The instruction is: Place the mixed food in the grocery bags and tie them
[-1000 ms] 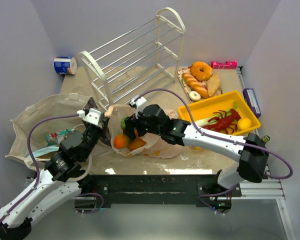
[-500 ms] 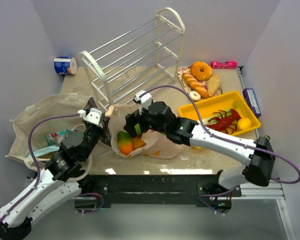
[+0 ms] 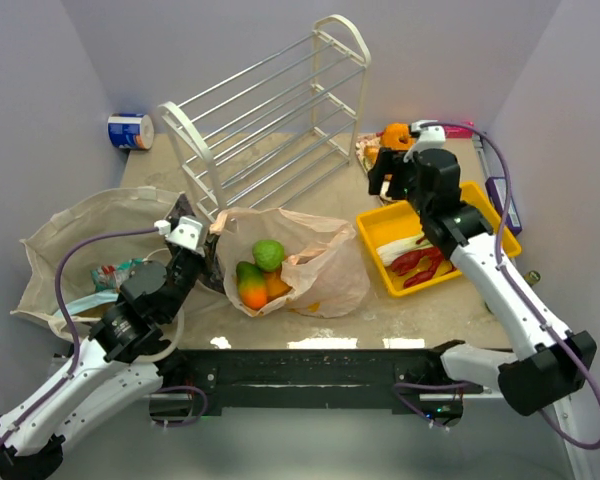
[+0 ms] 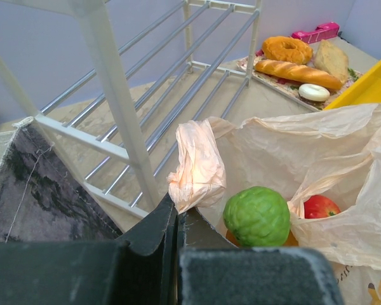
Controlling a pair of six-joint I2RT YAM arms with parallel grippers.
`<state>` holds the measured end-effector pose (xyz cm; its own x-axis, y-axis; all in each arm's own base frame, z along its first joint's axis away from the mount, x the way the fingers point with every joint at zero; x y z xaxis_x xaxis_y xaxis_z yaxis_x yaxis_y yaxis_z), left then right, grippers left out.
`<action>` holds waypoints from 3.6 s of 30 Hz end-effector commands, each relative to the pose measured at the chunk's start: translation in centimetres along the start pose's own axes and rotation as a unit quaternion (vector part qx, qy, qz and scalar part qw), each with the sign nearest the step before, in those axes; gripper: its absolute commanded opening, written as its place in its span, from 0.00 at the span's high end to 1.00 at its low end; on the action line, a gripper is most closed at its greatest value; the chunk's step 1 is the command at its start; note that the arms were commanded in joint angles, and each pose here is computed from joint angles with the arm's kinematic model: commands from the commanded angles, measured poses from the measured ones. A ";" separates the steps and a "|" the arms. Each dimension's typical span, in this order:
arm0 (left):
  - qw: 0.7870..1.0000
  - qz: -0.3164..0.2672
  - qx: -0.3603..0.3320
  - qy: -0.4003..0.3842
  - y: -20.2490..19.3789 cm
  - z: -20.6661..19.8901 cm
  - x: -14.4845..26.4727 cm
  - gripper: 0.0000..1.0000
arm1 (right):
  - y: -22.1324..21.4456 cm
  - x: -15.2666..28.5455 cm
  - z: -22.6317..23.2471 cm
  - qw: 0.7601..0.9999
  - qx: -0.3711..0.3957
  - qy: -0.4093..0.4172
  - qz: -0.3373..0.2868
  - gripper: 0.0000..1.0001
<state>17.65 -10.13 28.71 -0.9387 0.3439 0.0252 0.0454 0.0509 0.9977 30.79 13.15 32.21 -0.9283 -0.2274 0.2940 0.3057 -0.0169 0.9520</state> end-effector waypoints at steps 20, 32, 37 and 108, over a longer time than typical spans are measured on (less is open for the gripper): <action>1.000 -0.009 -0.016 0.006 0.3 0.1 -0.5 1.00 | -9.4 -20.6 -9.2 0.961 0.109 -0.133 0.215 0.46; 1.000 0.003 -0.025 0.011 -0.2 0.1 -1.0 1.00 | -14.5 -21.6 -11.0 0.939 0.122 -0.170 0.272 0.56; 1.000 0.007 -0.027 0.014 -0.3 0.1 -1.1 1.00 | -15.5 -22.0 -11.4 0.937 0.124 -0.165 0.280 0.72; 1.000 -0.018 -0.007 0.012 0.6 0.4 -0.1 1.00 | -7.9 4.8 22.8 0.958 0.163 0.205 0.115 0.12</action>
<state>17.93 -9.86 28.51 -0.9463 0.3214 0.0357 0.0416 0.0114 0.9991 17.93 37.02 25.02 -0.5615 -0.6489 0.5135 0.4019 0.3286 0.8547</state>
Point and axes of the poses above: each gripper's point midway between its finger pads, its own x axis back along the fingers, its own z axis along the line the jaws close on, y = z × x, the point moved 6 cm from there along x, back along the fingers, and after that the axes turned 6 degrees about x, right-handed, at the moved point
